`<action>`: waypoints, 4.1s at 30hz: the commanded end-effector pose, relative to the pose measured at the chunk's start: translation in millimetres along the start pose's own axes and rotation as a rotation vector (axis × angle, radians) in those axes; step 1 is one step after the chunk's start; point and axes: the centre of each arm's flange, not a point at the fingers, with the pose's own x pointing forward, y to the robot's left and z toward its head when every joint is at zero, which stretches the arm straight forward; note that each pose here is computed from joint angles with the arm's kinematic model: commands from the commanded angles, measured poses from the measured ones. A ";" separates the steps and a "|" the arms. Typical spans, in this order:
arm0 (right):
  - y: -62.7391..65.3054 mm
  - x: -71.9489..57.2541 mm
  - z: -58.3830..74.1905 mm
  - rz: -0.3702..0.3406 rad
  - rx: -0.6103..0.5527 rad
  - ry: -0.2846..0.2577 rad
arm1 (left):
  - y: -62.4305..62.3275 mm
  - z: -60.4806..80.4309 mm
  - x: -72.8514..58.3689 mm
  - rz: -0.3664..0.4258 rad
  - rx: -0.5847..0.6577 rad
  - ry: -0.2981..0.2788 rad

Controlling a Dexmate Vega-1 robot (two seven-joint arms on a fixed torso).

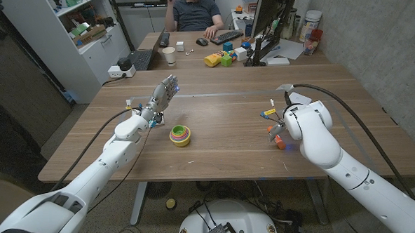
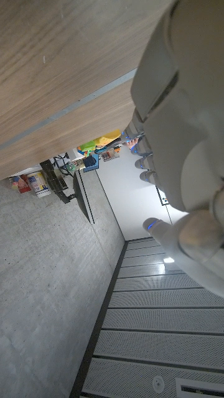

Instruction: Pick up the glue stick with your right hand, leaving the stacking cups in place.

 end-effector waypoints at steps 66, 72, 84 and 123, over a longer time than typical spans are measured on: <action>-9.7 46.9 10.1 0.074 -0.021 0.017 | 23.5 6.3 -4.7 0.050 0.005 -0.034; -12.6 47.1 9.2 0.035 0.004 0.029 | 26.9 4.7 -2.0 0.046 0.002 -0.033; -18.2 42.7 5.1 -0.039 0.044 0.038 | 28.3 4.1 0.9 0.040 0.003 -0.033; -38.0 11.2 -23.4 -0.172 0.112 0.064 | 23.4 10.9 -7.8 0.041 0.011 -0.057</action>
